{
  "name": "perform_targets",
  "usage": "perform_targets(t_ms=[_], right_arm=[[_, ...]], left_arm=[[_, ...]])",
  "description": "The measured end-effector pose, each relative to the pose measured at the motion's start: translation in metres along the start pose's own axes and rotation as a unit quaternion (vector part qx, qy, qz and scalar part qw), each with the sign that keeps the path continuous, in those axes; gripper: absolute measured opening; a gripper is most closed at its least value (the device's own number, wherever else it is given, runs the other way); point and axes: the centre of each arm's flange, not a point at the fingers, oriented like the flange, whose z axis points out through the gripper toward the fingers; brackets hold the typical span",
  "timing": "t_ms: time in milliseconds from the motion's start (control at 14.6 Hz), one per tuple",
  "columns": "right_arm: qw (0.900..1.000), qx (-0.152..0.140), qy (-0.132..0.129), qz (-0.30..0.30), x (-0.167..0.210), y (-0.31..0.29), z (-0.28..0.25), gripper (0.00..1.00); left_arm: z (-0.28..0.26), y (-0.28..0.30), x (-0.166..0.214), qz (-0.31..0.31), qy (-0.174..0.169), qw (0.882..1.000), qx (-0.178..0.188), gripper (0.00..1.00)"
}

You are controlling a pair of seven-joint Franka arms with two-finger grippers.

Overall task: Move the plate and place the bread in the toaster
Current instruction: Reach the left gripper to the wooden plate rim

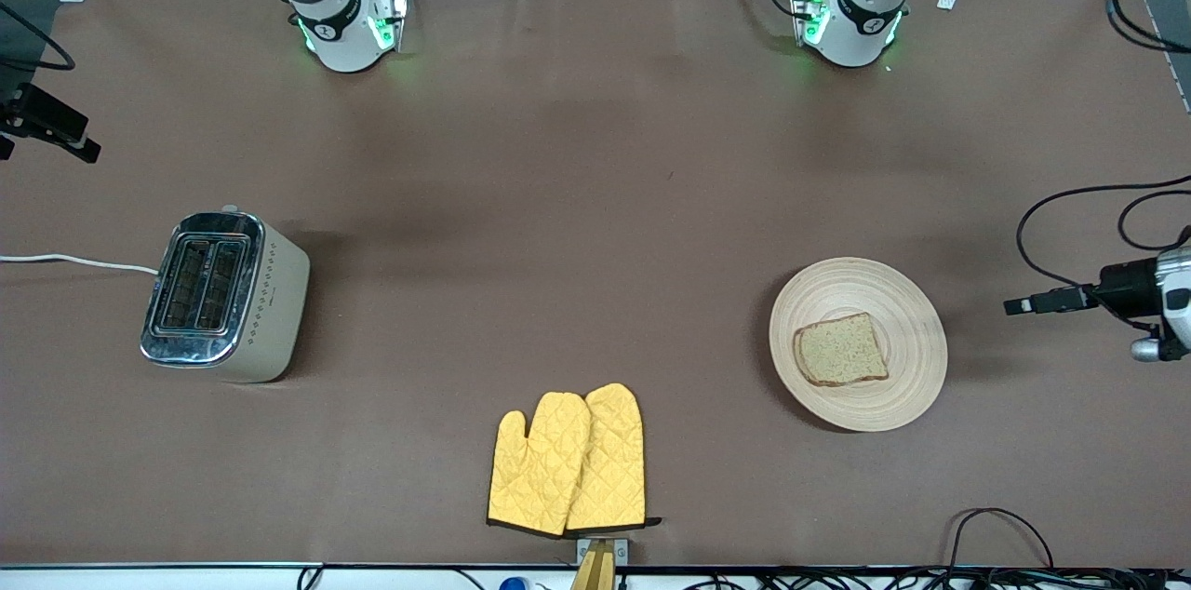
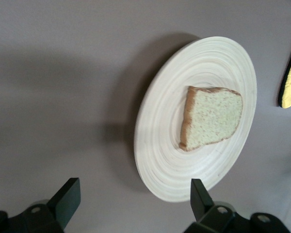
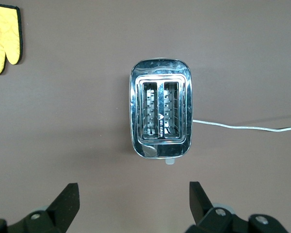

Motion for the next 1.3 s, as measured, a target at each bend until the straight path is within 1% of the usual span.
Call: perform_targets(t_ms=[68, 137, 205, 342, 411, 548, 616, 685, 753, 822, 890, 1164, 1233, 1301], right_arm=[[1.000, 0.000, 0.000, 0.000, 0.000, 0.000, 0.000, 1.00], [1.000, 0.000, 0.000, 0.000, 0.000, 0.000, 0.000, 1.00], [1.000, 0.000, 0.000, 0.000, 0.000, 0.000, 0.000, 1.00], [1.000, 0.000, 0.000, 0.000, 0.000, 0.000, 0.000, 1.00], [1.000, 0.000, 0.000, 0.000, 0.000, 0.000, 0.000, 1.00], [1.000, 0.000, 0.000, 0.000, 0.000, 0.000, 0.000, 1.00], [1.000, 0.000, 0.000, 0.000, 0.000, 0.000, 0.000, 1.00], [1.000, 0.000, 0.000, 0.000, 0.000, 0.000, 0.000, 1.00], [1.000, 0.000, 0.000, 0.000, 0.000, 0.000, 0.000, 1.00], [1.000, 0.000, 0.000, 0.000, 0.000, 0.000, 0.000, 1.00], [1.000, 0.000, 0.000, 0.000, 0.000, 0.000, 0.000, 1.00], [1.000, 0.000, 0.000, 0.000, 0.000, 0.000, 0.000, 1.00], [1.000, 0.000, 0.000, 0.000, 0.000, 0.000, 0.000, 1.00], [1.000, 0.000, 0.000, 0.000, 0.000, 0.000, 0.000, 1.00]], left_arm=[[0.017, -0.013, 0.002, -0.001, -0.003, 1.000, -0.017, 1.00], [0.030, -0.019, 0.005, -0.003, -0.005, 1.000, -0.030, 0.97], [0.038, -0.021, 0.007, -0.004, -0.003, 0.999, -0.039, 0.97], [0.046, -0.016, 0.012, -0.004, 0.000, 0.999, -0.052, 0.80], [0.049, -0.012, 0.014, -0.004, 0.002, 0.998, -0.059, 0.80], [0.057, -0.010, 0.019, -0.006, 0.003, 0.997, -0.072, 0.67], [0.063, -0.011, 0.021, -0.007, 0.001, 0.997, -0.076, 0.67], [0.068, -0.011, 0.023, -0.007, -0.001, 0.997, -0.077, 0.63], [0.074, -0.012, 0.025, -0.008, -0.003, 0.997, -0.078, 0.63], [0.078, -0.014, 0.026, -0.009, -0.002, 0.997, -0.078, 0.60], [0.082, -0.015, 0.027, -0.011, 0.000, 0.997, -0.080, 0.60], [0.093, -0.013, 0.030, -0.017, 0.002, 0.996, -0.092, 0.54], [0.097, -0.014, 0.030, -0.017, 0.000, 0.995, -0.094, 0.54], [0.100, -0.016, 0.030, -0.016, -0.001, 0.995, -0.095, 0.48]])
